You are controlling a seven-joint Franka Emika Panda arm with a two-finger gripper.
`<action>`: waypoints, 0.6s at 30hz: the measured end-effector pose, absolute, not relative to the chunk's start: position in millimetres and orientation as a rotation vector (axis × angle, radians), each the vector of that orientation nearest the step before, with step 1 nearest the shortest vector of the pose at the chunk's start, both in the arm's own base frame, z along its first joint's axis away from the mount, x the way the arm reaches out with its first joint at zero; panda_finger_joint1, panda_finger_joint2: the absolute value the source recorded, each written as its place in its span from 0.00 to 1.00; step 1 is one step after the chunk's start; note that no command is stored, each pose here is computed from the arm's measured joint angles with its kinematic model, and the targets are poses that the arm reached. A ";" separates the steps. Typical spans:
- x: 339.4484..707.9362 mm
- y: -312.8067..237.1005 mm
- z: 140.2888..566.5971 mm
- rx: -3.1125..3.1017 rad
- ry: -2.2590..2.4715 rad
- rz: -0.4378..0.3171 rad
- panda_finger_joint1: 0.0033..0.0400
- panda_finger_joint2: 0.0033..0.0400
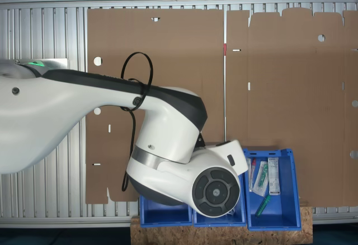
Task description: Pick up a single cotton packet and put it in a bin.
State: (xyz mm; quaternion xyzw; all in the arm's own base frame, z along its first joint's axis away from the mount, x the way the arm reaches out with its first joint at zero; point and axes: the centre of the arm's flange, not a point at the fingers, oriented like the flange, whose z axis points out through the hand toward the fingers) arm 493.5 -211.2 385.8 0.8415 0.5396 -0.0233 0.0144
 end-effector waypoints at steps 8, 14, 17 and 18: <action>470.1 -251.6 382.0 2.633 1.617 -0.165 0.05 0.05; 455.9 -271.8 378.5 2.637 1.587 -0.218 0.05 0.05; 451.4 -277.9 376.6 2.626 1.583 -0.238 0.05 0.05; 450.2 -279.3 375.8 2.622 1.582 -0.242 0.05 0.05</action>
